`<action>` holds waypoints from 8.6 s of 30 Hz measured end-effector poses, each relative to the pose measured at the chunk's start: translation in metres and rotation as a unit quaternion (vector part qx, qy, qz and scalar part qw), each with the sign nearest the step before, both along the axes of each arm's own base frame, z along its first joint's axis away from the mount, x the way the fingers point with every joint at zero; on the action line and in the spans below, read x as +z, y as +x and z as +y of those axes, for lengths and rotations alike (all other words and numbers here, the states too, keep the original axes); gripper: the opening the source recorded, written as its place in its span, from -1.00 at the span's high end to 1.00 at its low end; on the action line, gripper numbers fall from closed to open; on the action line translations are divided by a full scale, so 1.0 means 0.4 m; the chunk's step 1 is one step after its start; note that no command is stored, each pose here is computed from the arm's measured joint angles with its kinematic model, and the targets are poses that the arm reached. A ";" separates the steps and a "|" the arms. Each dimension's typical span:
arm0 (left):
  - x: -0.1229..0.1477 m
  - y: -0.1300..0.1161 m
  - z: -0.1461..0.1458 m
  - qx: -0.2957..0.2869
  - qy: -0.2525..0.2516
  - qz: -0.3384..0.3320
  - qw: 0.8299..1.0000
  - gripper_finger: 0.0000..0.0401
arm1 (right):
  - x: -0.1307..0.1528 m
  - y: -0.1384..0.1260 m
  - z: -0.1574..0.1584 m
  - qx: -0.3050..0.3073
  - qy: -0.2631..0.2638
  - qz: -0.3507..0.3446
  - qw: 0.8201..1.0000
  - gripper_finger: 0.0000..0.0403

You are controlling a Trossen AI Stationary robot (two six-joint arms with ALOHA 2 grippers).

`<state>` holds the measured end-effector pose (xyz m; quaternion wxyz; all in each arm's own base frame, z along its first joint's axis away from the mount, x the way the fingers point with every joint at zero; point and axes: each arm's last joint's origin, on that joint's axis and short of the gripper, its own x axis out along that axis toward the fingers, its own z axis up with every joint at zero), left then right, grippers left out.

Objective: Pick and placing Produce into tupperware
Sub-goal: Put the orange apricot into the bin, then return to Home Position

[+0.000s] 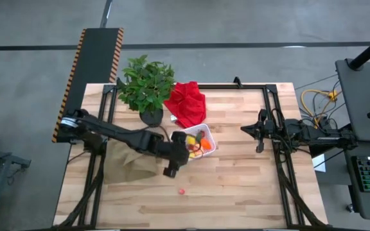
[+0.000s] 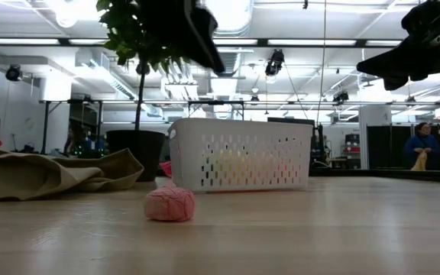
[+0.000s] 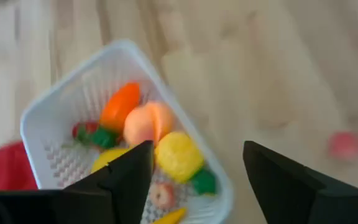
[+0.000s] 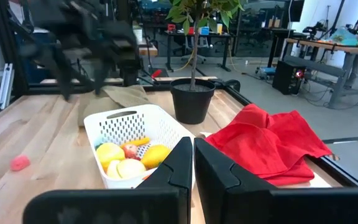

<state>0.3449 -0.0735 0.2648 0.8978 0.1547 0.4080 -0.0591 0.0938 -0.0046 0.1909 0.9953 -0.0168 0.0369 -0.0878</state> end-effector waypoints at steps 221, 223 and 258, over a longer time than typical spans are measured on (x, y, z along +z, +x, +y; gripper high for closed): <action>-0.152 -0.643 0.175 0.087 -0.054 -0.421 0.901 1.00 | -0.046 0.013 0.008 0.052 0.033 -0.069 0.996 0.96; -0.164 -0.642 0.175 0.090 -0.059 -0.420 0.901 1.00 | -0.046 0.013 0.008 0.052 0.033 -0.069 0.996 0.96; -0.238 -0.620 0.164 0.046 -0.099 -0.402 0.909 1.00 | -0.064 0.013 0.010 0.068 0.037 -0.032 0.997 0.96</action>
